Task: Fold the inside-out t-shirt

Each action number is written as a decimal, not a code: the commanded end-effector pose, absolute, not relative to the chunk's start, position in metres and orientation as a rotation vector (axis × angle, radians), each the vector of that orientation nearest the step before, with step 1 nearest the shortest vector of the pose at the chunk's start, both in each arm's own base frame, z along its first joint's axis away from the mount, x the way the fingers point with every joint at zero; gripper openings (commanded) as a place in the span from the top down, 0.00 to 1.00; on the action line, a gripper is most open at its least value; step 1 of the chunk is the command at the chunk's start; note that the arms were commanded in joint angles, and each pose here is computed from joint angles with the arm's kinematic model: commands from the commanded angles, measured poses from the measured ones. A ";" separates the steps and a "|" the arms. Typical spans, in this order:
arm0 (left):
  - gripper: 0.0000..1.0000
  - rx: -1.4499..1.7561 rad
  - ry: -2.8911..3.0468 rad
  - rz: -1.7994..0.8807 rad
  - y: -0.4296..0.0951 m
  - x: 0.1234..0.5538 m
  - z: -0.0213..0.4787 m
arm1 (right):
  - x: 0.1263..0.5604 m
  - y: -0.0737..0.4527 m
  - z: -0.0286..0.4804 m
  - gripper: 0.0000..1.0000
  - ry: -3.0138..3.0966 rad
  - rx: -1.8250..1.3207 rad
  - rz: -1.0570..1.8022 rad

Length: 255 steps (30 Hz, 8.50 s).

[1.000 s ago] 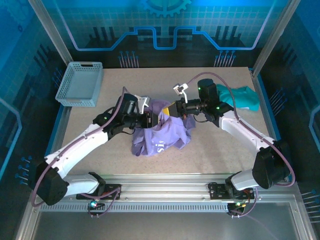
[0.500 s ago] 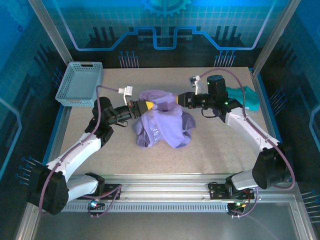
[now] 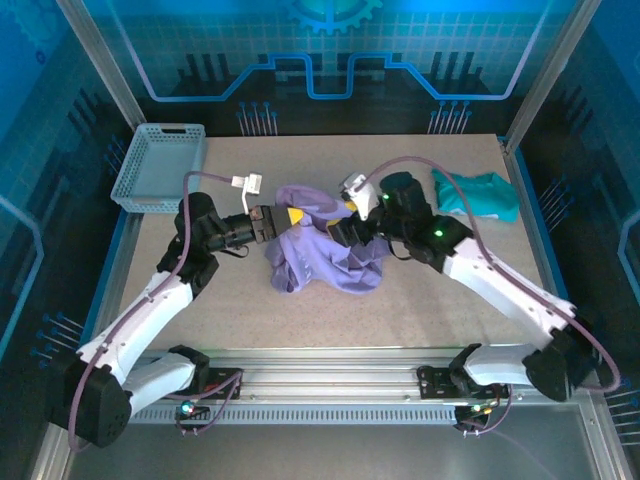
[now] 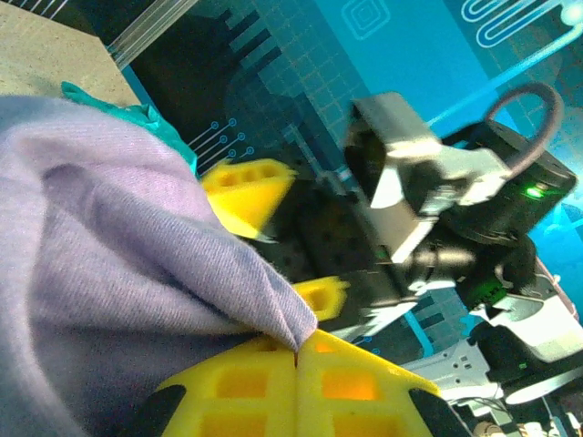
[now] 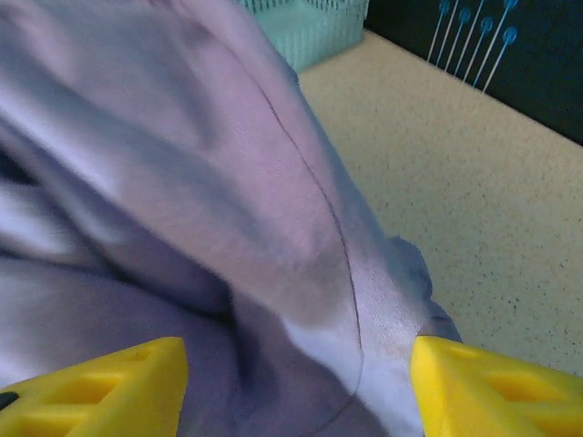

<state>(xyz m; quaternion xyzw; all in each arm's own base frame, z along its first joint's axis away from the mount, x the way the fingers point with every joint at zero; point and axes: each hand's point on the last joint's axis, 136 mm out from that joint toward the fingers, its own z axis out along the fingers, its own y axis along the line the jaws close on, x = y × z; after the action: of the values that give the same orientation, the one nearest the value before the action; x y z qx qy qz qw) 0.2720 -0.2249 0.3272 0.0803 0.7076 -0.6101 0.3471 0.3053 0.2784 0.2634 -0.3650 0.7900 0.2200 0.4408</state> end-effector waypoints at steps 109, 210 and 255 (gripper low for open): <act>1.00 -0.119 2.031 -1.824 -0.237 0.274 0.370 | 0.308 0.243 0.265 0.83 2.121 -0.610 0.740; 1.00 -0.041 1.996 -1.385 -0.255 0.269 0.372 | 0.249 0.306 0.262 0.46 1.901 -0.598 0.681; 1.00 -0.089 1.878 -1.313 -0.259 0.289 0.376 | 0.267 0.238 0.271 0.48 2.087 -0.414 0.618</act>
<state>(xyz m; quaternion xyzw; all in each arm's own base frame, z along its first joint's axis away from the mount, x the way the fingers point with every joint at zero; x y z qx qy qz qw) 0.2875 -0.2612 0.3627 -0.0404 0.7526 -0.5299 0.3887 0.2759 0.2529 0.2658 -0.2467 0.8276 0.2337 0.4468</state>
